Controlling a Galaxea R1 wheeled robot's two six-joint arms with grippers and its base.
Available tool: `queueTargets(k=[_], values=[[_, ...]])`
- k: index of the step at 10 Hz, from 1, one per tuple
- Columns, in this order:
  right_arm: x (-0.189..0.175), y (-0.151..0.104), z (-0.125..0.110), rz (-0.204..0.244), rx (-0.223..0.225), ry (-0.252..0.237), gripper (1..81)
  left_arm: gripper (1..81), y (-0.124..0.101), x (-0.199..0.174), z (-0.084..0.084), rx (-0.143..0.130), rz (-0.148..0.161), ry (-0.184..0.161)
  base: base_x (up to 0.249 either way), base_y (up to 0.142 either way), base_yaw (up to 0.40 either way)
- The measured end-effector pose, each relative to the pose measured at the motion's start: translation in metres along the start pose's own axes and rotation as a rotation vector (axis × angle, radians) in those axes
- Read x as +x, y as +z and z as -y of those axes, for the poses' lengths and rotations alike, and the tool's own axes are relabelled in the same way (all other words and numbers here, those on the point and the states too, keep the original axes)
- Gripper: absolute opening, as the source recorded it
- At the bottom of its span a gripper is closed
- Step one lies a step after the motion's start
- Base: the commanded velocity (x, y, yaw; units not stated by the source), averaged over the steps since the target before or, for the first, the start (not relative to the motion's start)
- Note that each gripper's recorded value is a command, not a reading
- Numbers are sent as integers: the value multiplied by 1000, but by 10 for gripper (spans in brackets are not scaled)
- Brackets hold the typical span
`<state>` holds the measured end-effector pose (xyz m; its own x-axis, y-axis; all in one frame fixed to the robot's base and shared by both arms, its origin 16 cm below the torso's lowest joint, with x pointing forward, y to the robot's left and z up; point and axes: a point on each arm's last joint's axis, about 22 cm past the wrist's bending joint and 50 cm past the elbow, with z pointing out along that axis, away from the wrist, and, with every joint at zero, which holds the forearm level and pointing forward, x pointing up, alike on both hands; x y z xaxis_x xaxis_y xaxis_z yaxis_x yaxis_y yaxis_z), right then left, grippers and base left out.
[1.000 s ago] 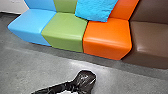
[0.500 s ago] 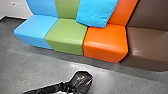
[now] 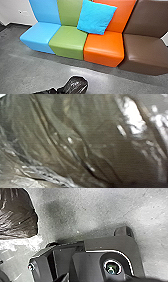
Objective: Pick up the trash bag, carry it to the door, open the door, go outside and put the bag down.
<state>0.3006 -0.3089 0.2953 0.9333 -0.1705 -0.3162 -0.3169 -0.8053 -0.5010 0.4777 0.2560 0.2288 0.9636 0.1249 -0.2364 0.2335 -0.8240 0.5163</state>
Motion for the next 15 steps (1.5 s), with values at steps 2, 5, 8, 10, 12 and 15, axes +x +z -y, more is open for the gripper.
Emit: queueTargets(k=[2,5,8,10,12,15], values=[[-22,-2,14,-19,8,-7,811,10,-38,-40,7,9,6,6,0,0,0],[-59,-16,14,-44,-17,-6,811,10,-82,-95,14,29,11,27,0,0,0],[-93,-21,33,-73,-7,-22,811,10,-109,-151,18,45,-16,57,0,0,0],[-120,-24,31,-90,-26,-29,811,10,-117,-205,23,56,-19,63,0,0,0],[-148,-27,27,-120,-43,-42,811,10,-124,-248,24,65,-47,83,0,0,0],[-180,-16,48,-159,-32,-83,811,10,-129,-299,15,66,-90,102,0,0,0]])
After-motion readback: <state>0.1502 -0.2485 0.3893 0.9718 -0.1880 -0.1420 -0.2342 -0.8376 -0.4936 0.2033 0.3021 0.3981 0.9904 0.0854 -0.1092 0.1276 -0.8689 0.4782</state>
